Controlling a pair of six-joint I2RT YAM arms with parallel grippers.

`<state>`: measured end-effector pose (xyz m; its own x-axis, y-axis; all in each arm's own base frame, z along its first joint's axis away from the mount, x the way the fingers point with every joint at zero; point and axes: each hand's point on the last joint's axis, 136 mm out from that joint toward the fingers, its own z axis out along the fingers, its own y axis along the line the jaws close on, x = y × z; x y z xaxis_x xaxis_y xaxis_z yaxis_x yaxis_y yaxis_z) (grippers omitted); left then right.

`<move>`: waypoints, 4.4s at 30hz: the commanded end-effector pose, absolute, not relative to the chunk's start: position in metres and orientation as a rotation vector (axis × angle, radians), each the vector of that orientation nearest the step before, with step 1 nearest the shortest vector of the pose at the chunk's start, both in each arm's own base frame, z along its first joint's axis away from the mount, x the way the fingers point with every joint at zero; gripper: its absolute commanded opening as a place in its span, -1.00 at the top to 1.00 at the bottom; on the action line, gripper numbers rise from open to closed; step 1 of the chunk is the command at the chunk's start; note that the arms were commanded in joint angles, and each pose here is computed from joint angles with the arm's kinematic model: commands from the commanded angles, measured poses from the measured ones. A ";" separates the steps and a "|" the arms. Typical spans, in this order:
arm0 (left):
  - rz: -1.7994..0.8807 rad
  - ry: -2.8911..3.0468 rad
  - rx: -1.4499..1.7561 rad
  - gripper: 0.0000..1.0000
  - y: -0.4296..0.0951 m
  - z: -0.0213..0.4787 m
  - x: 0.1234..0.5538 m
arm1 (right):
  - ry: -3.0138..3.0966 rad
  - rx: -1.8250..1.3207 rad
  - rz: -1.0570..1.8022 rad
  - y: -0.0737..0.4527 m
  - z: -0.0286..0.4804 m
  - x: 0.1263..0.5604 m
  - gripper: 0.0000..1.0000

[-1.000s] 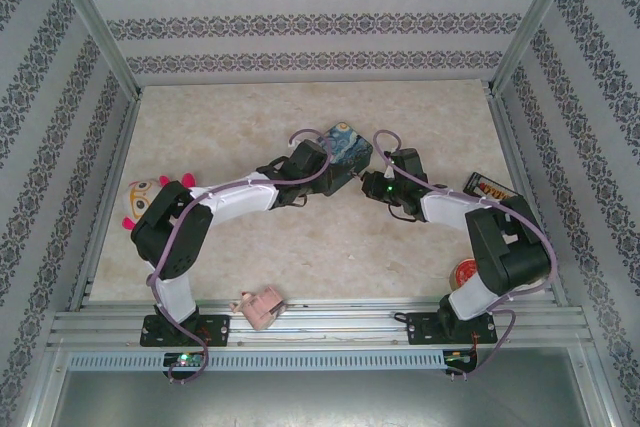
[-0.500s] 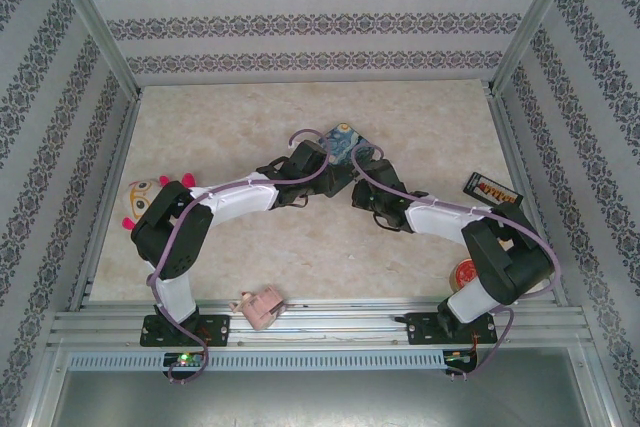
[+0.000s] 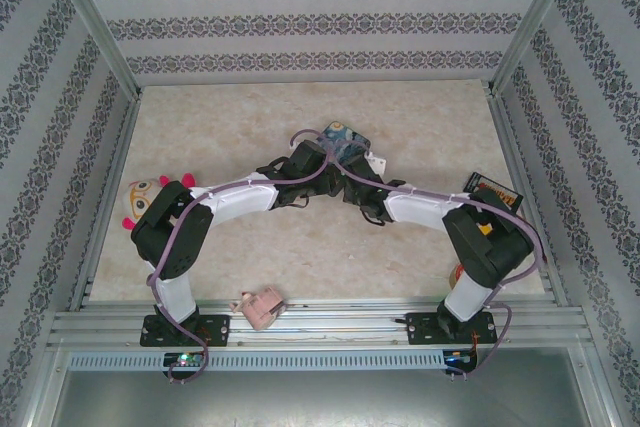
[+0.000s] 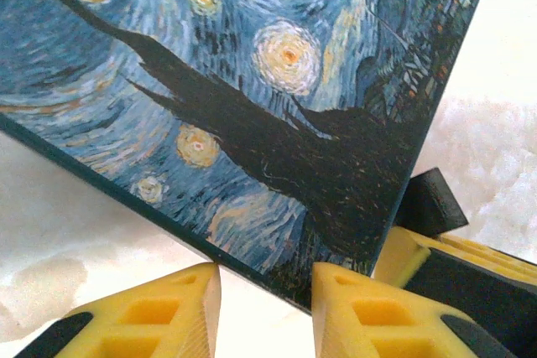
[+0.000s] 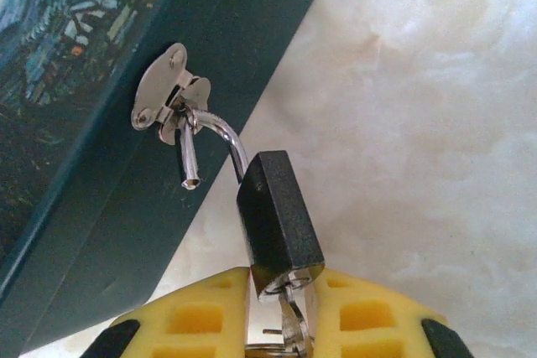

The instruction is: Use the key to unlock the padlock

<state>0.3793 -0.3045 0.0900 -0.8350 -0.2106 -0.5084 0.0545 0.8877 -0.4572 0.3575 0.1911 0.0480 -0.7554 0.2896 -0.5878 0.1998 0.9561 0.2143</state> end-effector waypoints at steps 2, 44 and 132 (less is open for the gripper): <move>-0.636 2.550 -0.082 0.38 -0.309 0.075 0.365 | 2.430 0.345 -0.004 0.179 0.054 0.366 1.00; -0.140 2.548 0.022 -0.98 -0.236 0.069 0.434 | 2.379 0.159 0.342 0.183 0.042 0.430 1.00; -0.371 2.581 0.183 0.05 -0.209 0.056 0.435 | 2.603 0.049 0.437 0.199 0.000 0.448 0.10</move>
